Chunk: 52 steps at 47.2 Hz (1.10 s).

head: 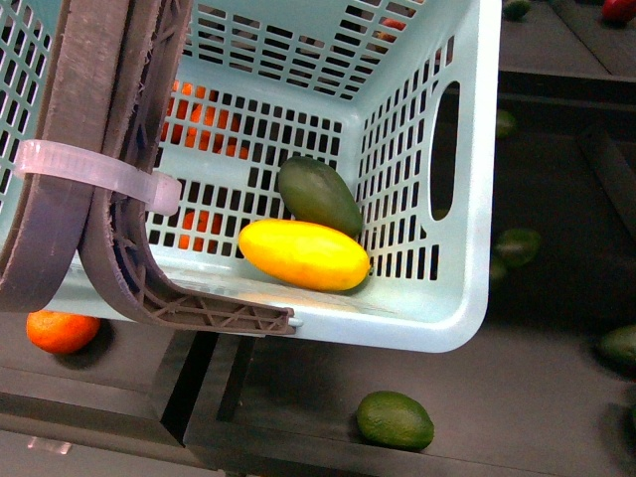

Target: Pick mango and avocado into basket

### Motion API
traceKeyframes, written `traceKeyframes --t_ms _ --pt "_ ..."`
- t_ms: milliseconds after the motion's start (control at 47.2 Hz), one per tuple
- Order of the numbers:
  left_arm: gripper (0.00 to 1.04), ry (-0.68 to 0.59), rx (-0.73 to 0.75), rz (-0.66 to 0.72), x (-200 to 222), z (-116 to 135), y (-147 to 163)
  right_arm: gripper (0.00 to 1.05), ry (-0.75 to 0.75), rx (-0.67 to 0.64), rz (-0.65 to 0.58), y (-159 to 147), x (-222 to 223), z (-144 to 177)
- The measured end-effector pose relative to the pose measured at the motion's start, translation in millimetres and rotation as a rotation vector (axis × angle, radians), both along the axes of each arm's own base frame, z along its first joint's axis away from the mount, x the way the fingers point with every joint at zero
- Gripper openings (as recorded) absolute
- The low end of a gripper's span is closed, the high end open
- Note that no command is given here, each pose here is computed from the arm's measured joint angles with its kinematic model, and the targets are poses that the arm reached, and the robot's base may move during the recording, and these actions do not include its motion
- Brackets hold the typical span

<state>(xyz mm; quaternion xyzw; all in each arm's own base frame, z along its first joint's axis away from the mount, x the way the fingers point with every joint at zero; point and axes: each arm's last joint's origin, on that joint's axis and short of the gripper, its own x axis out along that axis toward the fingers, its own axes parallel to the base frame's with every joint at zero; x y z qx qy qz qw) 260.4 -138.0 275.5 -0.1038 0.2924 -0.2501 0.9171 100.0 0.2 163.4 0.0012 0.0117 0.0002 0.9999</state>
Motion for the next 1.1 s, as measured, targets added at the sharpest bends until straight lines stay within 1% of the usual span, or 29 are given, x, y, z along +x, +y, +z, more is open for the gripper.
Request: traceKeyframes --t_ms 85,445,487,678,699,784,826,890,911,1017,1059,1102 --pt "0.06 0.0 0.0 0.001 0.1 0.0 0.1 0.02 -0.028 0.0 0.0 0.0 -2.2 2.1" --pt "0.06 0.0 0.0 0.001 0.0 0.0 0.0 0.02 -0.024 0.0 0.0 0.0 -2.3 1.7" --pt "0.06 -0.001 0.001 0.0 0.0 0.0 0.0 0.04 -0.024 -0.001 0.0 0.0 -2.3 1.7" --pt "0.06 0.0 0.0 0.001 0.0 0.0 0.0 0.32 -0.024 -0.001 0.0 0.0 -2.3 1.7" --pt "0.06 0.0 0.0 0.001 0.0 0.0 0.0 0.34 -0.024 -0.001 0.0 0.0 -2.3 1.7" --pt "0.06 0.0 0.0 0.0 0.0 0.0 0.0 0.48 -0.024 -0.001 0.0 0.0 -2.3 1.7" --pt "0.06 0.0 0.0 0.0 0.0 0.0 0.0 0.59 -0.024 -0.001 0.0 0.0 -2.3 1.7" --pt "0.06 0.001 -0.002 0.001 0.0 0.0 0.0 0.71 -0.025 -0.001 -0.002 0.0 -2.3 1.8" --pt "0.06 0.002 -0.002 0.0 -0.1 0.0 -0.2 0.77 -0.025 -0.001 -0.003 -0.1 -2.3 1.8" --pt "0.06 0.003 -0.007 -0.031 -2.1 0.0 -3.8 0.96 -0.023 -0.001 -0.004 -0.1 -2.3 1.6" --pt "0.06 0.004 -0.009 -0.033 -2.2 0.0 -4.0 0.99 -0.023 0.0 -0.005 -0.2 -2.3 1.6" --pt "0.06 0.007 -0.012 -0.032 -2.2 0.0 -3.9 0.97 -0.023 -0.001 -0.003 -0.1 -2.3 1.5"
